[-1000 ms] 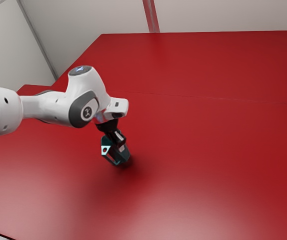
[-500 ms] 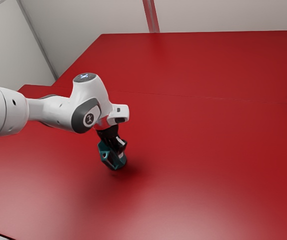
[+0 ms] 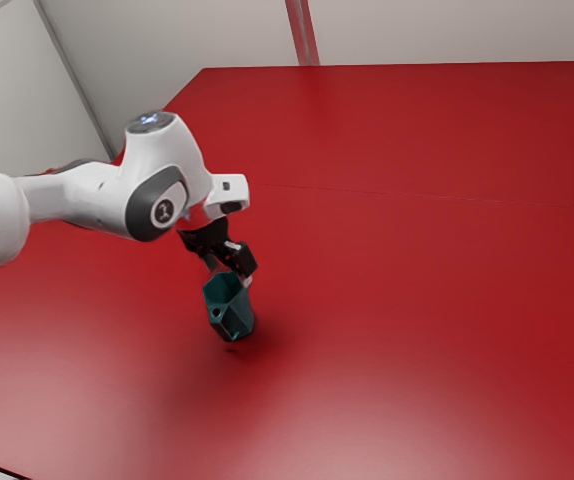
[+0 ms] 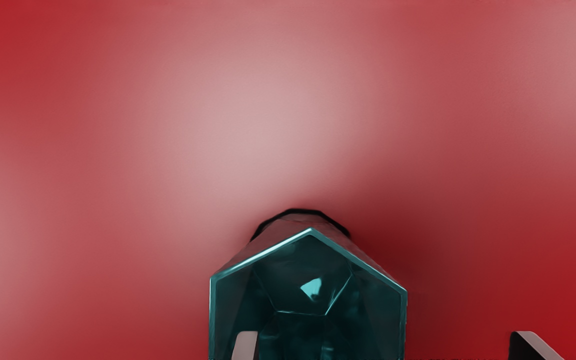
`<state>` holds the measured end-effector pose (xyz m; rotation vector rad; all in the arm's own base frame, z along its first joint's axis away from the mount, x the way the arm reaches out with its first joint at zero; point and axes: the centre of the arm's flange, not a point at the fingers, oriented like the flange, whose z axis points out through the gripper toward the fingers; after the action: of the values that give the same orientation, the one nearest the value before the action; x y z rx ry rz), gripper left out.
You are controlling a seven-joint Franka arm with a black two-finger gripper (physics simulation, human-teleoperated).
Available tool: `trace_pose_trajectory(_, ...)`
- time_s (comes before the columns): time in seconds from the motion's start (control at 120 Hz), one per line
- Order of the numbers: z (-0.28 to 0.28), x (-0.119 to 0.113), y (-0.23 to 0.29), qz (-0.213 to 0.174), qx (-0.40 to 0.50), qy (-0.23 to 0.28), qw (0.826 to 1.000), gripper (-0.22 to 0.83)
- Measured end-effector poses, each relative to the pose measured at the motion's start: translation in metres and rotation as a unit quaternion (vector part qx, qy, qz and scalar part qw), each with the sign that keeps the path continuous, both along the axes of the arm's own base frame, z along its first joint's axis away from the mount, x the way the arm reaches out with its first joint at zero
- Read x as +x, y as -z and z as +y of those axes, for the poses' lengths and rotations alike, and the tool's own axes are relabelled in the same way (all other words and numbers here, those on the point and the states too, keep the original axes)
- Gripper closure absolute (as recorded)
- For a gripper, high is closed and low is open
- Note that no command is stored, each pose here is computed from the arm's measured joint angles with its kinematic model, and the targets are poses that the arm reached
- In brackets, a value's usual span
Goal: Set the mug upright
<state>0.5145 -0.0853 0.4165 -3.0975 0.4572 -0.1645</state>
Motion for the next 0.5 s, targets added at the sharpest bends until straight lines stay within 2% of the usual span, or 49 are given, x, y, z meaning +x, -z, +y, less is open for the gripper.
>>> trace_pose_trajectory(0.108,-0.01,0.005,-0.03,-0.009,-0.001,0.004,1.0,0.04)
trace_pose_trajectory(0.325,-0.009,0.038,-0.13,-0.033,-0.014,-0.01,0.999,0.01)
trace_pose_trajectory(0.5,-0.007,0.053,-0.187,-0.021,-0.021,-0.019,0.999,0.01)
